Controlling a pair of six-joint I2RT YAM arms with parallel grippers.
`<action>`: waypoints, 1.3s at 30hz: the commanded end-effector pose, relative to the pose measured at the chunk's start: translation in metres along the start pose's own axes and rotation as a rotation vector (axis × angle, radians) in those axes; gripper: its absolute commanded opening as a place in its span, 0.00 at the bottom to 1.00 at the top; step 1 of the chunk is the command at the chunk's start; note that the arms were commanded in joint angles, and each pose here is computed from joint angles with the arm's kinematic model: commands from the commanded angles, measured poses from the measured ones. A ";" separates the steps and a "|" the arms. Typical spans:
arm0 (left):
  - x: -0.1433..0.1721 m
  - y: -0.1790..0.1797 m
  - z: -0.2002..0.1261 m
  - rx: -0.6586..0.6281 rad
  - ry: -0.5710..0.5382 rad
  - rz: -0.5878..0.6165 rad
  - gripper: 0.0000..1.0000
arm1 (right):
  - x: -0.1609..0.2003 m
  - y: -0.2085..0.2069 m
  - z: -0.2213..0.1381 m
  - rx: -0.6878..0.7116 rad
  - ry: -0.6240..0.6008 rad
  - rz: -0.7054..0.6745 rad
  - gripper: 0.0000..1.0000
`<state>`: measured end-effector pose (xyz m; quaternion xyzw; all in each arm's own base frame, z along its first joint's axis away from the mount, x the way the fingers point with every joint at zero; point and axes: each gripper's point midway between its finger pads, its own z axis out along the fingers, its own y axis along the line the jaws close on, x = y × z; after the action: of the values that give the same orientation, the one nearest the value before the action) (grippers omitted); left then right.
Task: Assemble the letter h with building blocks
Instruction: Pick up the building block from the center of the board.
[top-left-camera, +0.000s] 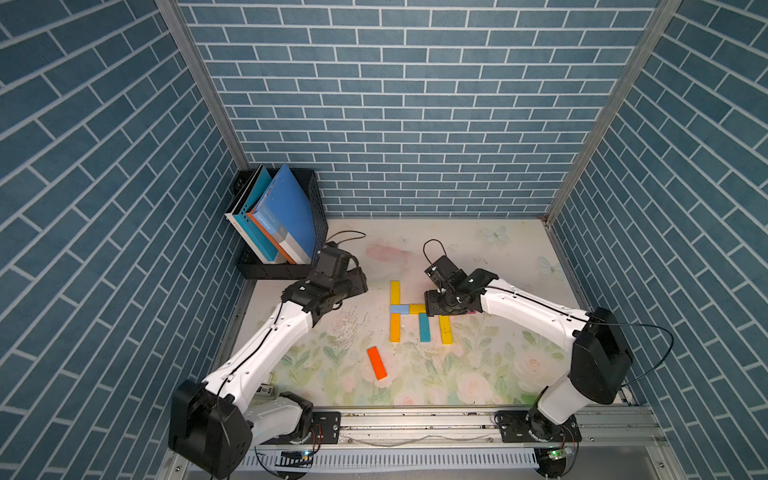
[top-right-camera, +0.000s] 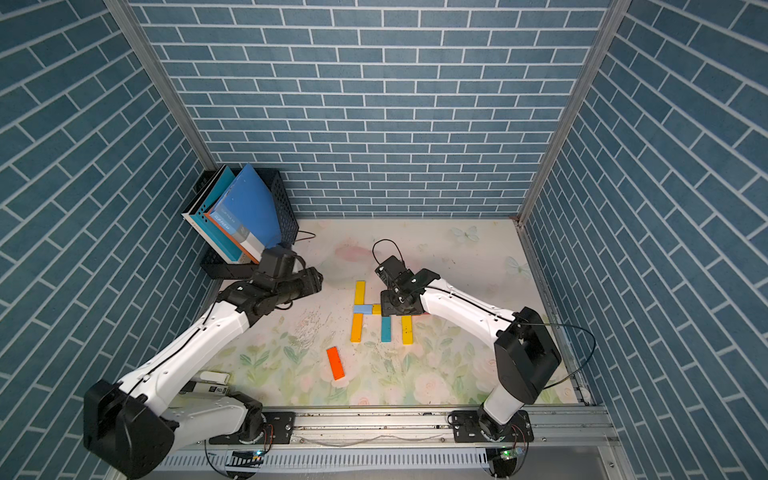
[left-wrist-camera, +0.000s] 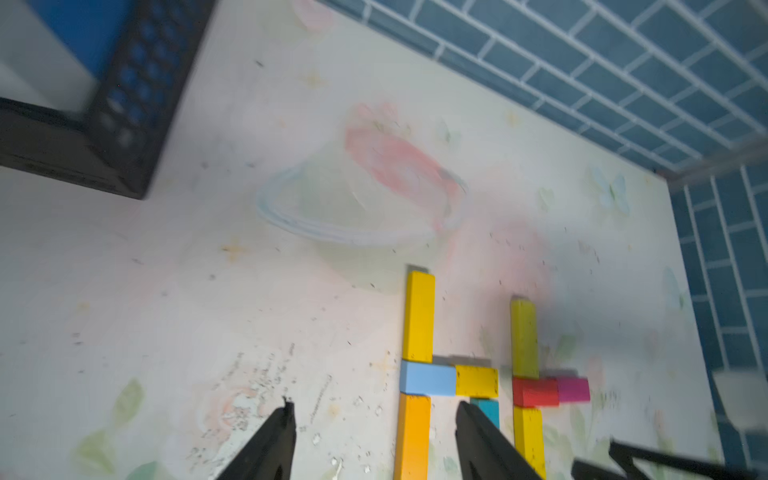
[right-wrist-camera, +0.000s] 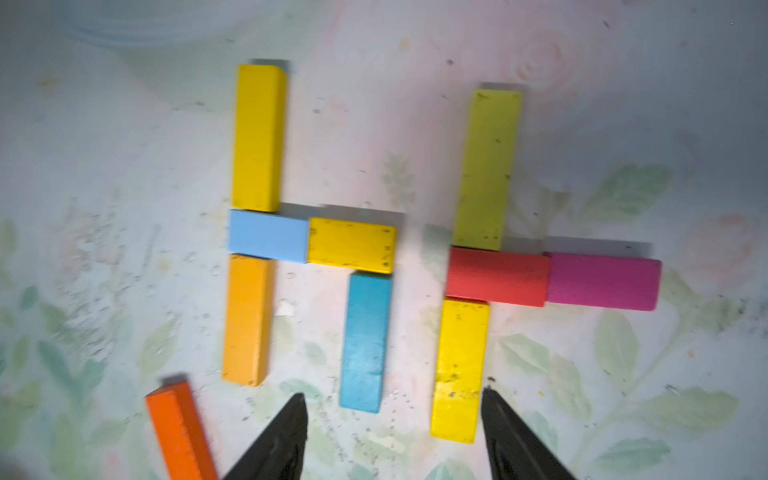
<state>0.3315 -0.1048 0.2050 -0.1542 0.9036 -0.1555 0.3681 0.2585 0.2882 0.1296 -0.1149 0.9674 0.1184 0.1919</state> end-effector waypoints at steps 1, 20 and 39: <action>-0.013 0.065 -0.010 -0.155 -0.051 -0.158 0.68 | 0.011 0.043 -0.002 -0.057 -0.014 -0.103 0.71; 0.011 0.095 -0.004 -0.117 0.029 -0.230 0.66 | 0.115 0.160 0.086 0.010 0.224 -0.312 0.62; 0.022 0.100 0.000 -0.128 0.049 -0.226 0.66 | 0.171 0.147 0.094 -0.023 0.360 -0.320 0.35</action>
<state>0.3056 -0.0244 0.1584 -0.2784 0.8923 -0.1475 0.3232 0.1109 0.4337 0.0209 -0.2972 0.9487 0.0853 0.0657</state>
